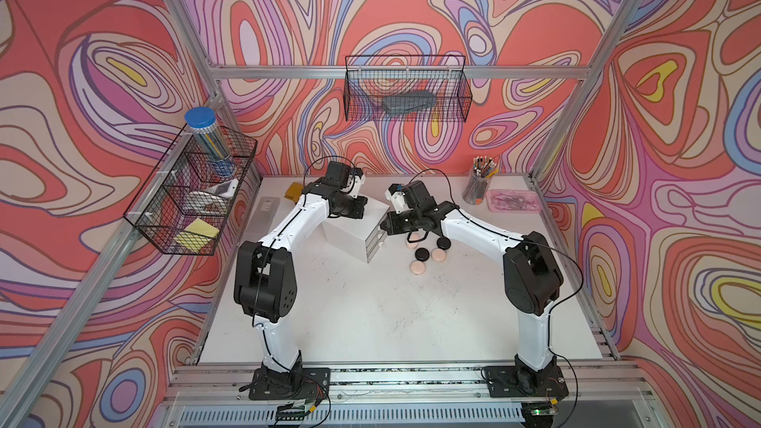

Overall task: Put the bluetooth earphones in the drawer according to color
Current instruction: Close the drawer in the storage box, then open the drawer in the storage box.

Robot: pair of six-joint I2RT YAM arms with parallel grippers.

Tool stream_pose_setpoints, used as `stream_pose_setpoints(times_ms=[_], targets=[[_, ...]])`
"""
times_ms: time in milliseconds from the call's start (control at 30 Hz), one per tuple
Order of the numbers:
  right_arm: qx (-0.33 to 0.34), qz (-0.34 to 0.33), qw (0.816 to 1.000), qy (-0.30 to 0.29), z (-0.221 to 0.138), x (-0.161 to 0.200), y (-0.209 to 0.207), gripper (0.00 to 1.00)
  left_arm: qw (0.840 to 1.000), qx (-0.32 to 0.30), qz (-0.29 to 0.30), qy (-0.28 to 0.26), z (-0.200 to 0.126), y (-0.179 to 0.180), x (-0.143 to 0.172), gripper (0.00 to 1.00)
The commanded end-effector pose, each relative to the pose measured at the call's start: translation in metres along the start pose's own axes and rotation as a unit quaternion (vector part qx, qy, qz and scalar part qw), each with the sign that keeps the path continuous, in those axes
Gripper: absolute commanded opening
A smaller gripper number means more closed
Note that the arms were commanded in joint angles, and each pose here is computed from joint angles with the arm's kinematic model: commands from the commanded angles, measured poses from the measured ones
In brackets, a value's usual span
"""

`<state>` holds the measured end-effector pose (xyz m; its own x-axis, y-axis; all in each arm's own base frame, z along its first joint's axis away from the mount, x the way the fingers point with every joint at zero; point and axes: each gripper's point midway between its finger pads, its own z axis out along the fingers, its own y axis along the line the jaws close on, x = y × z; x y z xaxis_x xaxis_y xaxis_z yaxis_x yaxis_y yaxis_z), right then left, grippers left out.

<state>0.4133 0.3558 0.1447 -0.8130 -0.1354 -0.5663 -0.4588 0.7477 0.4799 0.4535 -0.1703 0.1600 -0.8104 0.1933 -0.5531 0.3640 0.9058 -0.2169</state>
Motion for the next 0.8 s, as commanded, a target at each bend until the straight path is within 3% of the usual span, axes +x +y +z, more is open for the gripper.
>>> stream_pose_setpoints(times_ms=[0,367,767], targets=[[-0.004,0.015,0.999,-0.039,-0.022,-0.015,0.002,0.00,0.980,-0.020,-0.034,0.194,0.042,0.014,0.108,0.00],[-0.039,0.096,0.994,-0.044,-0.022,0.005,-0.019,0.02,0.980,-0.019,-0.032,0.194,0.040,0.013,0.108,0.00],[-0.119,0.191,0.972,-0.071,-0.013,0.022,-0.023,0.46,0.980,-0.022,-0.022,0.196,0.038,0.008,0.109,0.00]])
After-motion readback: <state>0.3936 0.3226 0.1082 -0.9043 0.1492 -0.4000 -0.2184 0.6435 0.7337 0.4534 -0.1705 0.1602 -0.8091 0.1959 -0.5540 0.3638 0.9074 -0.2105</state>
